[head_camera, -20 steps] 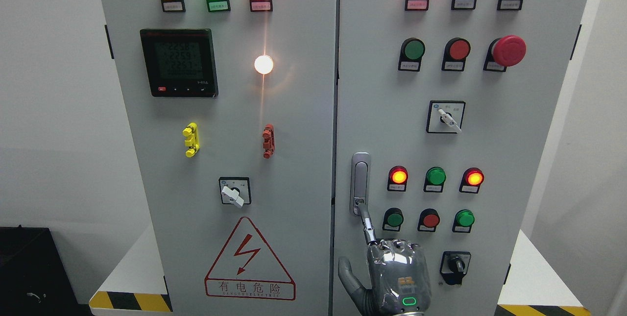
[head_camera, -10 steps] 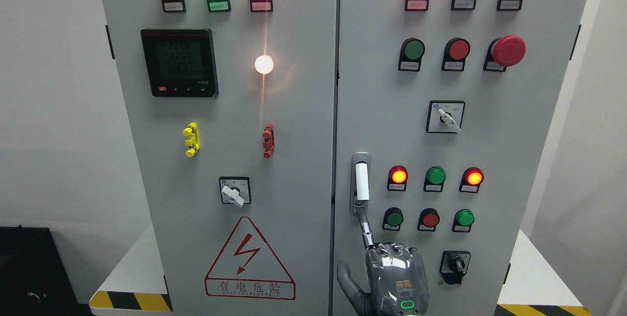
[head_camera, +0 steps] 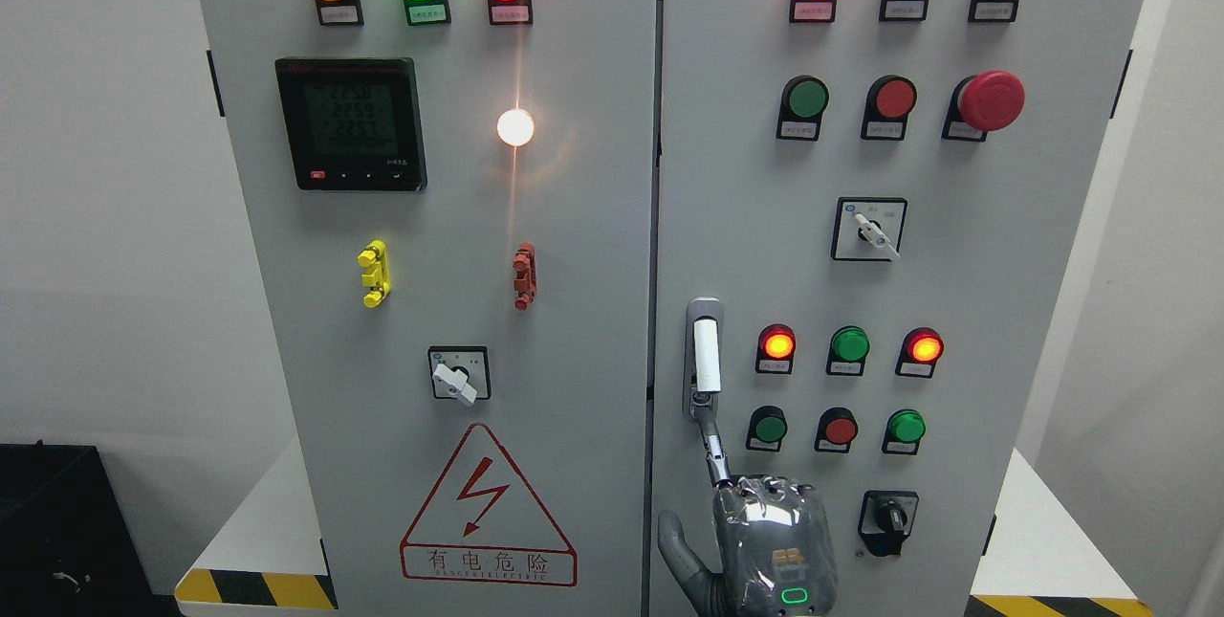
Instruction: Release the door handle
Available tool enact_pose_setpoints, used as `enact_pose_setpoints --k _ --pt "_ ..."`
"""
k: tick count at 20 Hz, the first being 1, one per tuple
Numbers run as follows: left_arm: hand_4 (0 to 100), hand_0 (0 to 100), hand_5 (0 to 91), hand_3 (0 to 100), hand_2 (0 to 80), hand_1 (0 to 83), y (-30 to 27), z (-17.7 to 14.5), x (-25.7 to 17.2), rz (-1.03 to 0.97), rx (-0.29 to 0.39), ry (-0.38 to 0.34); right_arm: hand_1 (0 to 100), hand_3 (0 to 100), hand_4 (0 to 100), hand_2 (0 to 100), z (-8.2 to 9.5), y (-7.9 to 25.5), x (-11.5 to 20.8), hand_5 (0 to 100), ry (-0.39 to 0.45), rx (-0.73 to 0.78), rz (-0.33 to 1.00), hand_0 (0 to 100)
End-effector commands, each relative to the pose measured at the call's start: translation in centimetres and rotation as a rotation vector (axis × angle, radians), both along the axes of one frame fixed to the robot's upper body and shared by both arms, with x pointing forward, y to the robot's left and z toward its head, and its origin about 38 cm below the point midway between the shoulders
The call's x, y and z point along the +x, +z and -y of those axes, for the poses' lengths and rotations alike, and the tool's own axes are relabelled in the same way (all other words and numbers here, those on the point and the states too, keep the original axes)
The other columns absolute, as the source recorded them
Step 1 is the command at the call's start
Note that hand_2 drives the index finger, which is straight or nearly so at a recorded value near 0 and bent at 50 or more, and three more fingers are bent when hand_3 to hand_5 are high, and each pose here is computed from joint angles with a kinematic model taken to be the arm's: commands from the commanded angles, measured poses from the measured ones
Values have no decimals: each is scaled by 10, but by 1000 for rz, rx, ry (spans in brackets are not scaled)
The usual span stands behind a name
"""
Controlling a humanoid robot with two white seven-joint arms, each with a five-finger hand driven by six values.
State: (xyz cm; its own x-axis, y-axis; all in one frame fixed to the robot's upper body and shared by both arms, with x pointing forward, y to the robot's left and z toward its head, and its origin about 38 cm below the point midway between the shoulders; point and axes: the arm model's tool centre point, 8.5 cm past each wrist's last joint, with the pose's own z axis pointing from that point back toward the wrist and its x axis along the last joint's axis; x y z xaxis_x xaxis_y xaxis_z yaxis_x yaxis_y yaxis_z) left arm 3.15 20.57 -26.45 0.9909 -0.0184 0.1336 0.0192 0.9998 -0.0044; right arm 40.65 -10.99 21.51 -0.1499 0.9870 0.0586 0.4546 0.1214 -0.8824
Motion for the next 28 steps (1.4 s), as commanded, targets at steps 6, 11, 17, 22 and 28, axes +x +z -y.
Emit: enact_pose_setpoints --k 6,11,17,22,28 --pt "0 120 0 0 0 556 0 0 -11 -16 0 1 265 1000 1000 97 0 5 -2 1000 3 4 21 468" --pt "0 120 0 0 0 556 0 0 -11 -16 0 2 266 1000 999 133 1 8 -4 1000 3 8 31 466" --pt "0 120 0 0 0 556 0 0 -11 -16 0 1 270 1000 996 201 1 13 -8 1000 5 14 48 464" --pt "0 120 0 0 0 556 0 0 -11 -16 0 1 276 1000 992 223 1 15 -9 1000 5 16 54 463" --pt "0 120 0 0 0 556 0 0 -11 -16 0 1 279 1000 987 246 1 16 -8 1000 6 16 55 458"
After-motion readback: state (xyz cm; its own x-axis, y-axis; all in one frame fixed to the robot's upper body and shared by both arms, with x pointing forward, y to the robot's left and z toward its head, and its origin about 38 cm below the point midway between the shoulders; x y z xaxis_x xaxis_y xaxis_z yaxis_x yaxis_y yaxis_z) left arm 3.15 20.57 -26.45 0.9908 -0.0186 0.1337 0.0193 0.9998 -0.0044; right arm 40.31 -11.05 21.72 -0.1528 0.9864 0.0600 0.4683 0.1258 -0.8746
